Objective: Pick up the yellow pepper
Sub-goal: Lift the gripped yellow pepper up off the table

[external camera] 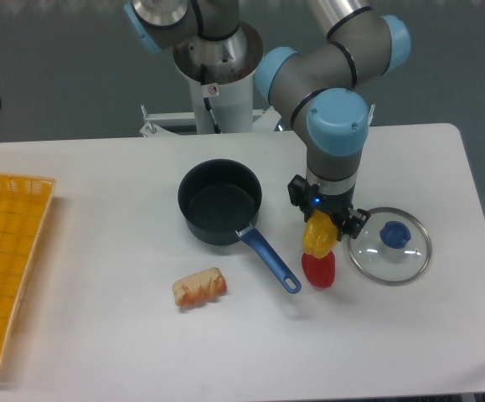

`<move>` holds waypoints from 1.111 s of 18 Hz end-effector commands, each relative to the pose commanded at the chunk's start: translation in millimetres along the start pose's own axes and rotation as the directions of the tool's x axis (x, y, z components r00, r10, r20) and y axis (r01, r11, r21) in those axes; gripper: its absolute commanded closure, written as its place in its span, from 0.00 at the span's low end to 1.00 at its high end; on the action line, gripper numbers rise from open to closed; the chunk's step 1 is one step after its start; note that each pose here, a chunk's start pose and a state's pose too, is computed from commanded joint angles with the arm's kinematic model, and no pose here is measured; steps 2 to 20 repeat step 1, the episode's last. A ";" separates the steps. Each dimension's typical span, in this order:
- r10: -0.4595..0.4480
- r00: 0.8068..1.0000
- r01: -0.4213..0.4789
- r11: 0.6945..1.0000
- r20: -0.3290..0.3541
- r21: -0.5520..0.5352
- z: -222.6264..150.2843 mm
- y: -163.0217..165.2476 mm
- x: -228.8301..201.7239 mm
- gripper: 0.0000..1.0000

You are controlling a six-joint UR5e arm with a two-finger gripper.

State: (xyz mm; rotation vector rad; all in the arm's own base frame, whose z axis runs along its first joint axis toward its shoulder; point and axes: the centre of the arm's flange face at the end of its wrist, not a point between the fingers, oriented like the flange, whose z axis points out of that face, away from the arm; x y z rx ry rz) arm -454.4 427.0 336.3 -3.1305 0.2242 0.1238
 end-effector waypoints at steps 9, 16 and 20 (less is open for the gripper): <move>0.001 1.000 -0.001 1.000 0.000 0.000 0.0 -0.8 0.5 0.42; 0.001 1.000 -0.001 1.000 0.000 0.000 0.0 -0.8 0.5 0.42; 0.001 1.000 -0.001 1.000 0.000 0.000 0.0 -0.8 0.5 0.42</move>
